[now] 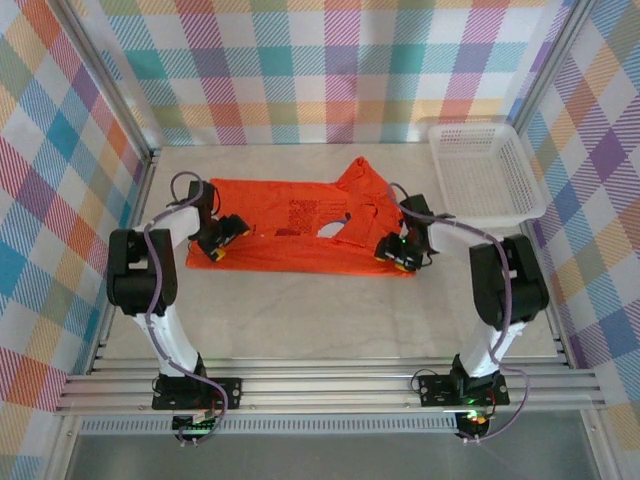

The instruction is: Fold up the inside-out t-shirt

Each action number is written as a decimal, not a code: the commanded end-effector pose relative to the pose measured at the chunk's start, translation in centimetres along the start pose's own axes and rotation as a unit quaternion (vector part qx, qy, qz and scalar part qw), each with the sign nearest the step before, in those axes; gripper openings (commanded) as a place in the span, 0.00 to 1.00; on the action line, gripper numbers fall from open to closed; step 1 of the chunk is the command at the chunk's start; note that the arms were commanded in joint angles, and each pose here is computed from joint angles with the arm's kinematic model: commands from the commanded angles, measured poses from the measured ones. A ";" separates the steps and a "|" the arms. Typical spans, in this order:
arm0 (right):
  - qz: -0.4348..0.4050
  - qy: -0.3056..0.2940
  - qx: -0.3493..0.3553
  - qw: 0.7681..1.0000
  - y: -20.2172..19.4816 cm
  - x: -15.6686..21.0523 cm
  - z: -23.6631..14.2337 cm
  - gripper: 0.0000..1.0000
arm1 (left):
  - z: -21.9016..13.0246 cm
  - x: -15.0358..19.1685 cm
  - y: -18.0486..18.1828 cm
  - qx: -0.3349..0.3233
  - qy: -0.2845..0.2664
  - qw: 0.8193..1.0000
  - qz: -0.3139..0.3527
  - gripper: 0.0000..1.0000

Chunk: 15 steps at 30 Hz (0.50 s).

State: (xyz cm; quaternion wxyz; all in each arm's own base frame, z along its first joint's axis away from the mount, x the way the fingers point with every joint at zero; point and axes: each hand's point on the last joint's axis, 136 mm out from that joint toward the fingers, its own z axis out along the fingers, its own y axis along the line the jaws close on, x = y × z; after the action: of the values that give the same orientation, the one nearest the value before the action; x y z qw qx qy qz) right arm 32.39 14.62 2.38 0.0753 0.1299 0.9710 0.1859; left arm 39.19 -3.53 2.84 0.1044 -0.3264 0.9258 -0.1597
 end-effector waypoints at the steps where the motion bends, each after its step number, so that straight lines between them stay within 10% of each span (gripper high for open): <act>1: 0.029 0.048 0.047 0.997 -4.0 4.7 0.3 0.57 | 1.0 6.1 6.3 -0.090 0.069 0.993 -0.027 0.83; 15: -0.039 -0.012 0.006 0.999 3.0 4.0 -5.2 0.48 | -7.5 4.7 2.6 -0.075 -0.019 0.997 0.031 0.84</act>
State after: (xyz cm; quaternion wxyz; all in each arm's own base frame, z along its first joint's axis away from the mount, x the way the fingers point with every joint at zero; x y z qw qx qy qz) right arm 27.93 15.36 7.59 0.0955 0.0998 0.9741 0.1788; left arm 31.75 -3.25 5.95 0.0824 -0.3183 0.9397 -0.0936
